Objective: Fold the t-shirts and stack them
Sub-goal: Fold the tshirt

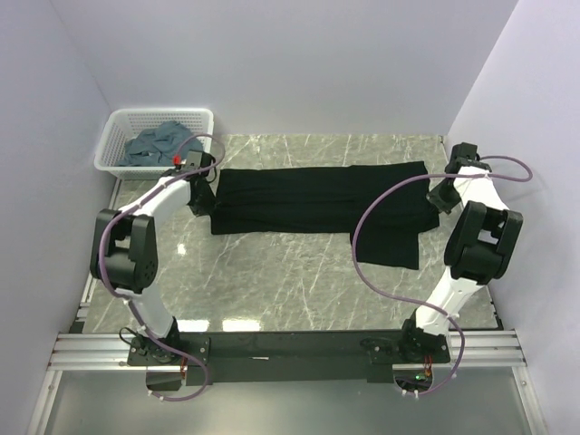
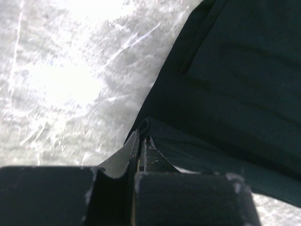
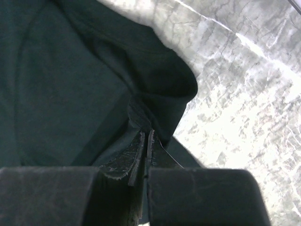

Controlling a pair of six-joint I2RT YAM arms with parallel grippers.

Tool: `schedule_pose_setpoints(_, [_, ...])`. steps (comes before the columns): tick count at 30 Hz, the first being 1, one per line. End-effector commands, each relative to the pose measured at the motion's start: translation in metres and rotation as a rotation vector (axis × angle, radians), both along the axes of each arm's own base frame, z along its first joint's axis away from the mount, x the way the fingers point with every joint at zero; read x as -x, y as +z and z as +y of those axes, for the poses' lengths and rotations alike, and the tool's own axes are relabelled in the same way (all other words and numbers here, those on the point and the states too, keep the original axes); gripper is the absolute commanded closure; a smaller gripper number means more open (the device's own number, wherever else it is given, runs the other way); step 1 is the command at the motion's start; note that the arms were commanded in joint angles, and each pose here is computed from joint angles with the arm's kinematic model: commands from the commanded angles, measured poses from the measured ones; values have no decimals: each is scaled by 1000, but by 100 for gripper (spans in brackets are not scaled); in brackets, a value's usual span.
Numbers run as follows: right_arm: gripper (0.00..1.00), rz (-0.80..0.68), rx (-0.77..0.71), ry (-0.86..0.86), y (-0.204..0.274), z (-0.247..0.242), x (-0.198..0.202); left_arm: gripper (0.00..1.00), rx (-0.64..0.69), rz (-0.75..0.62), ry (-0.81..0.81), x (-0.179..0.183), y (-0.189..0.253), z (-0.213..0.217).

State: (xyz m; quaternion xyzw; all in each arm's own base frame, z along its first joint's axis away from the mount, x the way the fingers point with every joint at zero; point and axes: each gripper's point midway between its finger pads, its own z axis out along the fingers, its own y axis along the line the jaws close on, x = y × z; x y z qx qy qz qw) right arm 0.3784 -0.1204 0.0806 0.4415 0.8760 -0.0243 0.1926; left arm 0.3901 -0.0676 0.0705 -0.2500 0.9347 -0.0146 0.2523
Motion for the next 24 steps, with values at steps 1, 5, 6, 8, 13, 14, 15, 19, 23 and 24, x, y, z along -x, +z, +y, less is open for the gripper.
schedule_pose_setpoints(1, [100,-23,72,-21,5,-18,-15,99,-53,-30,-15,-18,4,9])
schedule_pose_setpoints(5, [100,-10,89,-30,-2,-23,-16,99,-61,-33,-22,-23,-1,9])
schedule_pose_setpoints(6, [100,-2,92,-30,-4,-25,-16,99,-61,-40,-23,-25,0,9])
schedule_pose_setpoints(8, [100,-4,102,-34,-3,-28,-18,99,-62,-41,-20,-26,-3,8])
schedule_pose_setpoints(13, [100,-1,117,-35,-6,-34,-23,99,-83,-41,-14,-30,-9,10])
schedule_pose_setpoints(14, [100,-3,121,-35,-5,-35,-25,99,-87,-47,-20,-31,-9,8])
schedule_pose_setpoints(15, [100,4,121,-35,-7,-36,-25,99,-95,-51,-22,-32,-9,8])
schedule_pose_setpoints(19, [100,10,109,-28,-13,-36,-29,99,-107,-45,-34,-36,-16,6])
schedule_pose_setpoints(23, [94,15,110,-34,-15,-37,-31,95,-113,-42,-33,-40,-19,6])
schedule_pose_setpoints(24, [91,16,110,-35,-15,-37,-30,93,-116,-45,-34,-41,-19,5])
